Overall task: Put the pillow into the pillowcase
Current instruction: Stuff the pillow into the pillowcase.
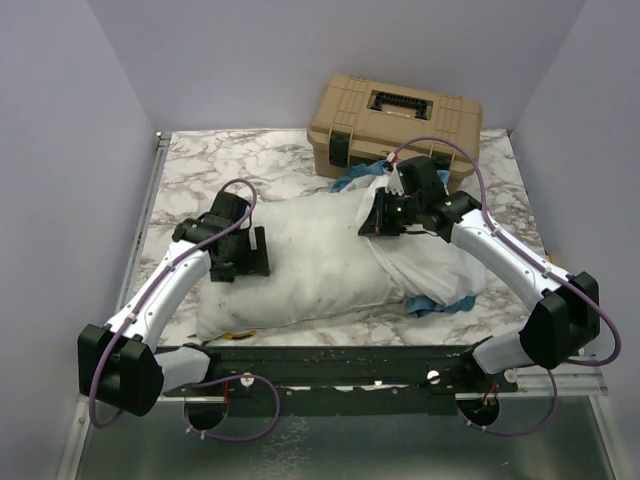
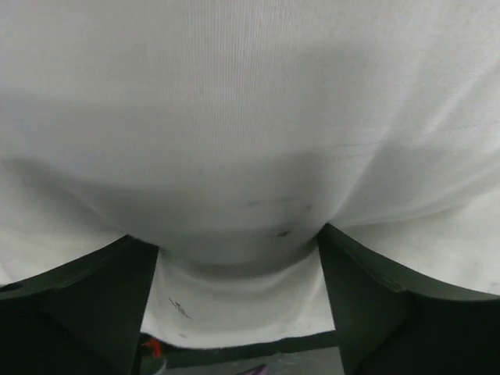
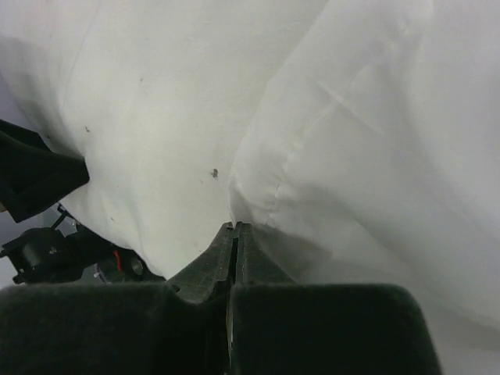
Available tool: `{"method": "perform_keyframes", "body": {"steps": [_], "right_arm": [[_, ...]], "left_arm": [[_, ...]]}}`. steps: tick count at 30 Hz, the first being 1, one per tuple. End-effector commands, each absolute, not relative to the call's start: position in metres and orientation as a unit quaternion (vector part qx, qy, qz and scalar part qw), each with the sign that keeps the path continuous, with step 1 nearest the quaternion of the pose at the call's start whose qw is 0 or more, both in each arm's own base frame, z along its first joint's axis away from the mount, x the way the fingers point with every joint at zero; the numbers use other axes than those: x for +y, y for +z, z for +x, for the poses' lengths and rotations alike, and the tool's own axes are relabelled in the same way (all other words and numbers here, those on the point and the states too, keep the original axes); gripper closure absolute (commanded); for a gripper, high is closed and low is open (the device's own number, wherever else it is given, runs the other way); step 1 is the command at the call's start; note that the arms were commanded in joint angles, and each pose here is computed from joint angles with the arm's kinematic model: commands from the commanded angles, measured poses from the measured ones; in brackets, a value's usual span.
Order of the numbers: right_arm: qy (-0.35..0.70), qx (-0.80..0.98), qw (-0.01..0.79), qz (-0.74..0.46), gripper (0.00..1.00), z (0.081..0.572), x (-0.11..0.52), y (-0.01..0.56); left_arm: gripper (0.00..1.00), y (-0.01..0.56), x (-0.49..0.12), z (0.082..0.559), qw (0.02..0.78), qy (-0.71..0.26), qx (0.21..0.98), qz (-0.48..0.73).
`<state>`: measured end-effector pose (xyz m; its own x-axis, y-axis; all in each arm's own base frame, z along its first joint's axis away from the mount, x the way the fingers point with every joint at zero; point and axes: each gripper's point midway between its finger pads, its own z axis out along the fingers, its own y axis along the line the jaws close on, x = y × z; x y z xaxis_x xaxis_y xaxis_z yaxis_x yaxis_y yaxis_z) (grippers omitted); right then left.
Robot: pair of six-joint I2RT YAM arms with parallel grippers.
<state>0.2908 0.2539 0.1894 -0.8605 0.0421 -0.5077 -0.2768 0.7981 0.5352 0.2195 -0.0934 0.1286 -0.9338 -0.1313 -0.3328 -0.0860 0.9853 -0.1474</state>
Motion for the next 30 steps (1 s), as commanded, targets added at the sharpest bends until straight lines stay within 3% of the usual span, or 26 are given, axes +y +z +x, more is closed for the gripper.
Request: {"method": "perform_keyframes", "body": {"steps": [1,3,5,9,15,21,23,25,27,30], "right_arm": [[0.350,0.904,0.236,-0.071,1.00,0.283,0.262,0.193],[0.377,0.892,0.238,-0.076,1.00,0.282,0.269,0.206],[0.404,0.878,0.245,-0.082,1.00,0.284,0.277,0.224],[0.472,0.840,0.246,-0.102,1.00,0.283,0.297,0.263],[0.518,0.816,0.232,-0.114,1.00,0.281,0.310,0.283],[0.316,0.898,0.299,-0.071,0.96,0.306,0.245,0.249],[0.258,0.905,0.328,-0.084,0.86,0.310,0.223,0.251],[0.227,0.906,0.346,-0.094,0.52,0.310,0.211,0.257],[0.214,0.905,0.353,-0.102,0.26,0.309,0.205,0.263],[0.237,0.897,0.354,-0.122,0.13,0.303,0.211,0.272]], "left_arm": [[0.34,0.158,-0.182,0.243,0.222,-0.324,0.916,-0.078],[0.70,0.184,-0.204,0.268,0.271,-0.378,0.881,-0.084],[0.97,0.210,-0.231,0.286,0.301,-0.399,0.864,-0.064],[1.00,0.268,-0.307,0.298,0.331,-0.454,0.827,0.006],[1.00,0.308,-0.387,0.281,0.333,-0.527,0.780,0.055],[1.00,0.296,-0.362,0.287,0.370,-0.486,0.792,0.001],[1.00,0.285,-0.348,0.287,0.375,-0.457,0.806,-0.014],[1.00,0.270,-0.332,0.287,0.378,-0.416,0.827,-0.026],[1.00,0.253,-0.312,0.286,0.380,-0.364,0.850,-0.037],[1.00,0.230,-0.281,0.283,0.379,-0.288,0.878,-0.054]]}}
